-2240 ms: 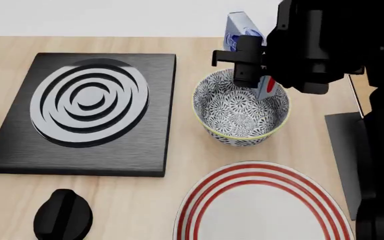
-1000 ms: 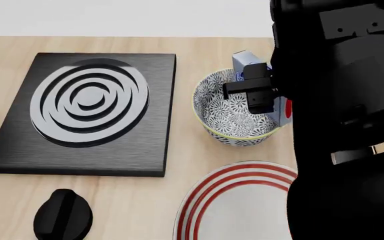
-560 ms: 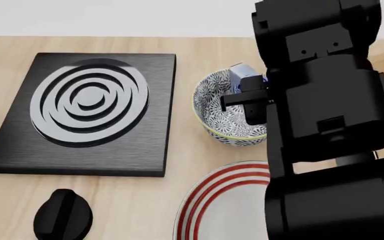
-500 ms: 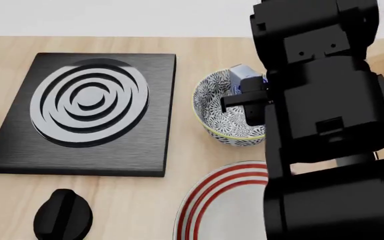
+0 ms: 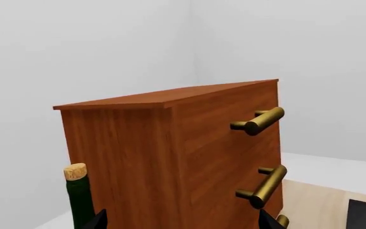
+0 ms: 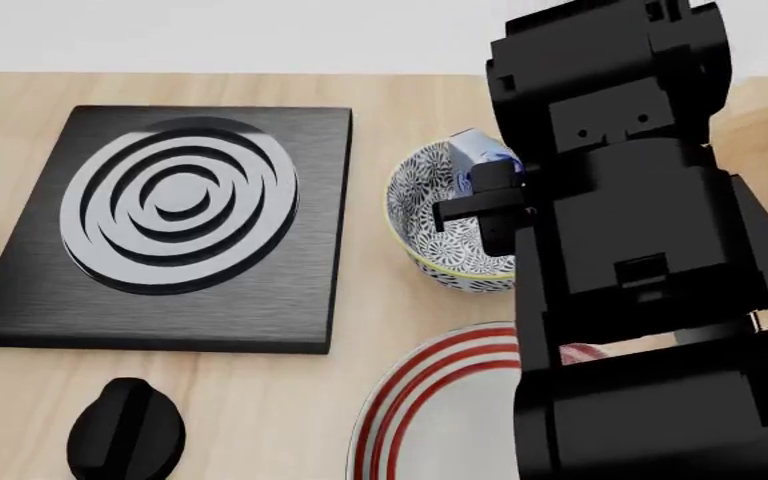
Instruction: Pick up the cream cheese and put it in the bowl.
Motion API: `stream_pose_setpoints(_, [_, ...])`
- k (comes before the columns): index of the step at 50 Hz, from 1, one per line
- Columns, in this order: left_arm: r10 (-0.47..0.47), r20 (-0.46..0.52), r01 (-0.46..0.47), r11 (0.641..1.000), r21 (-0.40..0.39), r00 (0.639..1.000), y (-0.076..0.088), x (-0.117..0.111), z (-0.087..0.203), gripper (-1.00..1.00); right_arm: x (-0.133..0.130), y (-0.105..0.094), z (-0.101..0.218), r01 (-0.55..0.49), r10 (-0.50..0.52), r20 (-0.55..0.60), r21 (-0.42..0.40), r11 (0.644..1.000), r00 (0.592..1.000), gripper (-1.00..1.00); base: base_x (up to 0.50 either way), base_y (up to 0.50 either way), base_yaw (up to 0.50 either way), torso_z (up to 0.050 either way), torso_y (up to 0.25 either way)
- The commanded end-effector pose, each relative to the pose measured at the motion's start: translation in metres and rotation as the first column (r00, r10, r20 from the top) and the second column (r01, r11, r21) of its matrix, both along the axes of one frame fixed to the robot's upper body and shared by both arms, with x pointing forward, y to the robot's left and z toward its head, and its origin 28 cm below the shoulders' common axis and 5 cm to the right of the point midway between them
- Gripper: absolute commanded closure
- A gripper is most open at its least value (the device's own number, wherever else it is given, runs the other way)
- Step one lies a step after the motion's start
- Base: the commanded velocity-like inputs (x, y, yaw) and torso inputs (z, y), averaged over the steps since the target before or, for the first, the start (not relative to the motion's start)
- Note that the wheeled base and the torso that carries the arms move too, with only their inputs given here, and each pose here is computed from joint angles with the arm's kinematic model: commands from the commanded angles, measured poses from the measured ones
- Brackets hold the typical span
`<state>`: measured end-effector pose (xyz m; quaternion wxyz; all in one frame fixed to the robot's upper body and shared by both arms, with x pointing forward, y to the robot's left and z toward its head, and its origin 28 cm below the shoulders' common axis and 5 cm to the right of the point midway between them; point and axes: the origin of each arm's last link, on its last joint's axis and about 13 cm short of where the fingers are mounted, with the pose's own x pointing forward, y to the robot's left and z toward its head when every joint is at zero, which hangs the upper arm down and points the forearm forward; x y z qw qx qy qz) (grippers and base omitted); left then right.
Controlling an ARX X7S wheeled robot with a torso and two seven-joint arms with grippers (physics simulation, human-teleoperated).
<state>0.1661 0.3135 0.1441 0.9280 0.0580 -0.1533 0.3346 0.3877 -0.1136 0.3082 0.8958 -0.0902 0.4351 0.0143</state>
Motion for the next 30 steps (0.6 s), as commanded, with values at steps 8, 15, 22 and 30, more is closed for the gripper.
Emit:
stream_pose_setpoints(8, [0.001, 0.002, -0.001, 1.000, 0.000, 1.000, 0.000, 0.000, 0.000, -1.00, 0.006, -0.001, -0.014, 0.006, -0.005, 0.038, -0.010, 1.000, 0.999, 1.00, 0.00, 0.00, 0.00, 0.000, 0.000])
stream_pose_setpoints(15, [0.001, 0.001, -0.001, 1.000, 0.001, 1.000, 0.000, 0.000, 0.000, -1.00, 0.007, 0.001, -0.019, -0.014, 0.014, 0.045, -0.004, 1.000, 0.999, 1.00, 0.00, 0.00, 0.00, 0.000, 0.001])
stream_pose_setpoints(22, [0.001, 0.003, -0.001, 1.000, 0.002, 1.000, 0.000, -0.001, 0.000, -1.00, 0.008, 0.002, -0.020, -0.025, 0.026, 0.049, -0.013, 1.000, 0.998, 1.00, 0.00, 0.00, 0.00, 0.001, 0.000])
stream_pose_setpoints(30, [0.000, 0.006, 0.000, 1.000, 0.003, 1.000, 0.000, 0.000, 0.000, -1.00, 0.010, 0.002, -0.023, -0.037, 0.039, 0.064, -0.034, 0.999, 0.997, 1.00, 0.00, 0.00, 0.00, 0.000, 0.000])
